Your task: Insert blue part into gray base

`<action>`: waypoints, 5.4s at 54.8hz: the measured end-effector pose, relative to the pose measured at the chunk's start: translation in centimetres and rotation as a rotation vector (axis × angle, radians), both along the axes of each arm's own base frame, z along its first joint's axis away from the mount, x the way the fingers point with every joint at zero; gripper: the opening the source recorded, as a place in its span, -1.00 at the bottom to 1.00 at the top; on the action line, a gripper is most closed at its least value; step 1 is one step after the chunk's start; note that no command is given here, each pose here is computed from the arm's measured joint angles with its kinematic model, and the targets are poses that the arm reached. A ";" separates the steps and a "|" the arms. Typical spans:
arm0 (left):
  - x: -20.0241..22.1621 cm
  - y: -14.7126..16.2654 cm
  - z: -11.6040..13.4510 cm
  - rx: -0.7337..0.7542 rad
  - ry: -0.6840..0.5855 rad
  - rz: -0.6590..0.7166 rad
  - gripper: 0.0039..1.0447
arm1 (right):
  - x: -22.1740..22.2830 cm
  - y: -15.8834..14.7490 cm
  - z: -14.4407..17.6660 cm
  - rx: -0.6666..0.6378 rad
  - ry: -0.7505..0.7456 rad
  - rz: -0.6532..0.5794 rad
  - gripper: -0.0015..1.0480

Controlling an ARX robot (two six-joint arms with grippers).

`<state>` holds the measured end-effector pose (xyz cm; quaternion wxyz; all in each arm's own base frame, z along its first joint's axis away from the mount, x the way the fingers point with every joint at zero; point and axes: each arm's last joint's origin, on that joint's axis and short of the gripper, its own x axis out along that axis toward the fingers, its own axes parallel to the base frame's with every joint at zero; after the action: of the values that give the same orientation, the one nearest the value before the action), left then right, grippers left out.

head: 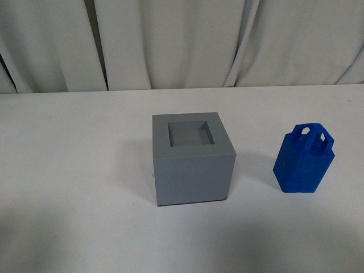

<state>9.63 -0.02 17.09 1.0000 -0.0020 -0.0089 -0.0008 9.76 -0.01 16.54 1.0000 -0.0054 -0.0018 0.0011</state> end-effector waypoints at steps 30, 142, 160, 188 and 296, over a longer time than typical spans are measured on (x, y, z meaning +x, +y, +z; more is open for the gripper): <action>0.0 0.0 0.0 0.000 0.000 0.000 0.89 | 0.0 0.0 0.0 0.000 0.000 0.000 0.86; 0.0 0.0 0.0 0.000 0.000 0.000 0.89 | 27.8 7.1 5.9 -1.136 0.940 1.149 0.86; 0.0 0.0 0.0 0.000 0.000 0.000 0.89 | 28.3 8.3 4.2 -1.156 0.956 1.173 0.86; 0.0 0.0 0.0 0.000 0.000 0.000 0.89 | 28.3 8.3 4.2 -1.155 0.965 1.178 -0.09; 0.0 0.0 0.0 0.000 0.000 0.000 0.89 | 27.1 20.1 11.9 -1.130 0.765 1.266 -0.09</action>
<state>9.63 -0.02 17.09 1.0000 -0.0020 -0.0089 -0.0008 36.81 20.10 28.41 0.5946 -0.4887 0.3262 0.5489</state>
